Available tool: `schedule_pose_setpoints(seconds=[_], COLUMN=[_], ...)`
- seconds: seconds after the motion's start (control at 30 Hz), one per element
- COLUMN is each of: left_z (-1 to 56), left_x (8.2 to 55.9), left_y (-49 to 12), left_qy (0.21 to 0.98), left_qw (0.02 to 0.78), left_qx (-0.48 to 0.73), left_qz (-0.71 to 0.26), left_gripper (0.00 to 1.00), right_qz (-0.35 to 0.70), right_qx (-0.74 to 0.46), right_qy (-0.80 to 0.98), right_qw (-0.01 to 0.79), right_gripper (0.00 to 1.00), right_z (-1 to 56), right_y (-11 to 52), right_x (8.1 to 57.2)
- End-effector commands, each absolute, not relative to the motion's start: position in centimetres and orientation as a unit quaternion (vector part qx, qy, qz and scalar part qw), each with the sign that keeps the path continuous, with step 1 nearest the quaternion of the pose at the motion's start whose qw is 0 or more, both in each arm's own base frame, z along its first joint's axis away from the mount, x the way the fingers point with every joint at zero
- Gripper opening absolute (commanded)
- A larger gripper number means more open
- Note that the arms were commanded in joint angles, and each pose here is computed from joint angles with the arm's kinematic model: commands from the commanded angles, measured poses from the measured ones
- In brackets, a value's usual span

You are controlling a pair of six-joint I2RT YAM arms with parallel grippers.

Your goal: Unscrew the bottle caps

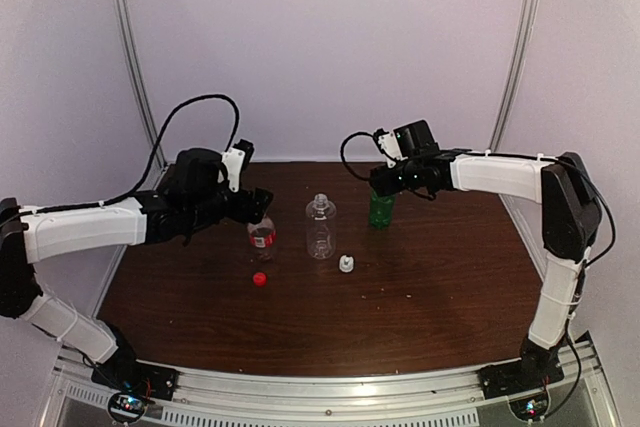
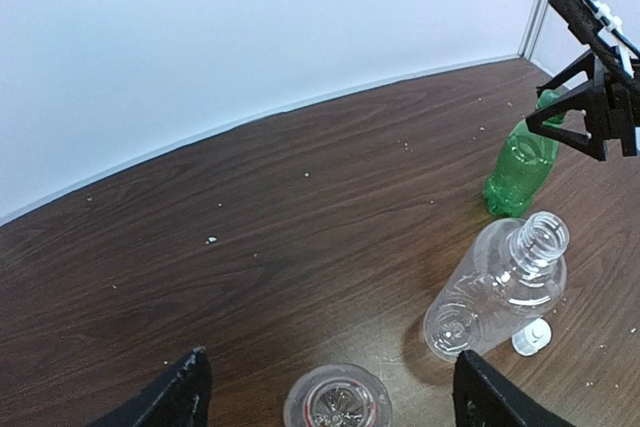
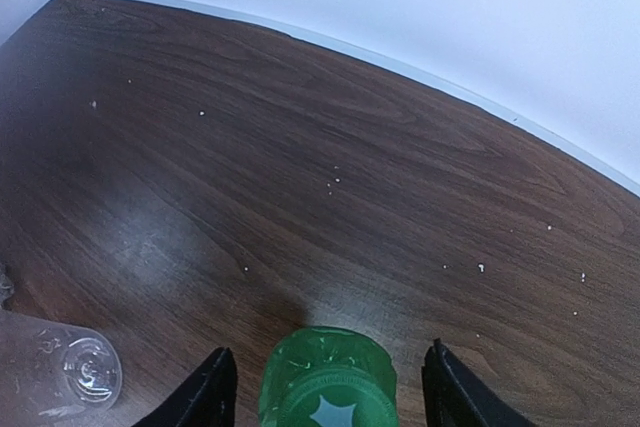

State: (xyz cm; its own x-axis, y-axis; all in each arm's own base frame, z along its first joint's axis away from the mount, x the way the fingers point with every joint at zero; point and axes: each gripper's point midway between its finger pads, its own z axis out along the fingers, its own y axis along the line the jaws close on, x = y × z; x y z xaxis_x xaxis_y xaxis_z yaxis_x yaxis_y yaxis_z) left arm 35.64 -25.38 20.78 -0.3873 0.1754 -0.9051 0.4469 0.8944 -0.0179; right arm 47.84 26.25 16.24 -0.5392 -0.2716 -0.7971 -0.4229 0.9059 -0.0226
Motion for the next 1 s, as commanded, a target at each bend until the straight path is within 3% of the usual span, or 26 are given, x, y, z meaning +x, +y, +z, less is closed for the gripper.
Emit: schedule_pose_setpoints(seconds=[0.0, 0.53, 0.97], left_z=[22.6, 26.8, 30.9], left_x=[35.6, 34.0, 32.0], left_y=[-24.8, -24.7, -25.4], left_qy=[0.812, 0.781, 0.742], left_qw=[0.539, 0.57, 0.594], left_qx=[0.175, 0.182, 0.193], left_qz=[-0.138, -0.179, -0.243], left_gripper=[0.85, 0.98, 0.98], right_qz=[0.089, 0.08, 0.099], right_qx=[-0.196, -0.202, -0.222], right_qy=[0.873, 0.874, 0.858], right_qw=[0.437, 0.436, 0.452], right_gripper=[0.6, 0.23, 0.16], right_z=[16.6, 18.1, 24.9], right_y=[26.2, 25.3, 23.2], right_x=[48.5, 47.6, 42.2])
